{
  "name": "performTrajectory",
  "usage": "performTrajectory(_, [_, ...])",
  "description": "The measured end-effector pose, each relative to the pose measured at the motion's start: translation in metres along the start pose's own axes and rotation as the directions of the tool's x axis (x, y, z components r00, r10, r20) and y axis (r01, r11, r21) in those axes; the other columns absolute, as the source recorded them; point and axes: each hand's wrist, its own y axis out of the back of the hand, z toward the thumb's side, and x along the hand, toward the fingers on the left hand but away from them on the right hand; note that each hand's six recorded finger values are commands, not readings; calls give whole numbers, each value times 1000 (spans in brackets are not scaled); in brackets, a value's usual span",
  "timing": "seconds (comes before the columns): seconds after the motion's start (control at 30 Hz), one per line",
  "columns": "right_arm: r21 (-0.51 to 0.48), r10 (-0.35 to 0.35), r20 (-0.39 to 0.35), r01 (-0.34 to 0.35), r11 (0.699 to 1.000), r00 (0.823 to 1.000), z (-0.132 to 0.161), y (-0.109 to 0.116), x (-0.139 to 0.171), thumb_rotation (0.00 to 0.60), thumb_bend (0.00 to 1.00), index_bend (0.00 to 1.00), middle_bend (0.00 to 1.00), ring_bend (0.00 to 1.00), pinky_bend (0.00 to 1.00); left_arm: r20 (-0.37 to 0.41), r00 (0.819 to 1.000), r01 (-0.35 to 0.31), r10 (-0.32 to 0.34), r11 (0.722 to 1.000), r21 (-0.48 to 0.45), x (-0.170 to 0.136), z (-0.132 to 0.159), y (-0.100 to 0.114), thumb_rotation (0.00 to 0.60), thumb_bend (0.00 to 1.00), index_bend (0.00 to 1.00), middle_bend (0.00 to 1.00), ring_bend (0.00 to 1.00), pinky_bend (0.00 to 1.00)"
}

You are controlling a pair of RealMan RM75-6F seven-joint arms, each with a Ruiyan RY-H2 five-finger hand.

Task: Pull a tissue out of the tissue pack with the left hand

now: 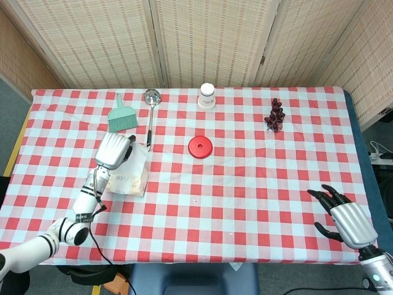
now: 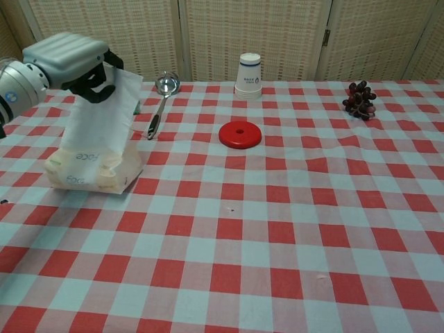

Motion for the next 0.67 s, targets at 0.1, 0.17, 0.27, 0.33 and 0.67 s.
performTrajectory(0.1, [-1,4,-3,-4,1000,1000,0,0,0,600,197,163,238,80,324,0,1000,-10,10,1000,16,22,0,6,600,553,631,936,857,998])
performTrajectory(0.17, [-1,5,-4,-5,1000,1000,1,0,0,600,197,163,237,80,324,3,1000,-13,13,1000,29,33,2,8,600,553,631,935,857,997])
performTrajectory(0.27, [-1,6,-5,-6,1000,1000,1,-1,0,600,197,164,237,80,324,11,1000,-9,9,999,39,44,8,6,600,553,630,936,857,997])
performTrajectory(0.33, [-1,8,-4,-8,1000,1000,0,-1,0,600,196,164,238,80,324,15,1000,-8,7,998,55,47,11,4,600,553,630,936,857,998])
performTrajectory(0.67, [-9,7,1,-7,1000,1000,-1,0,-3,600,196,163,238,80,324,31,999,12,-15,996,83,45,11,-8,600,552,631,936,857,997])
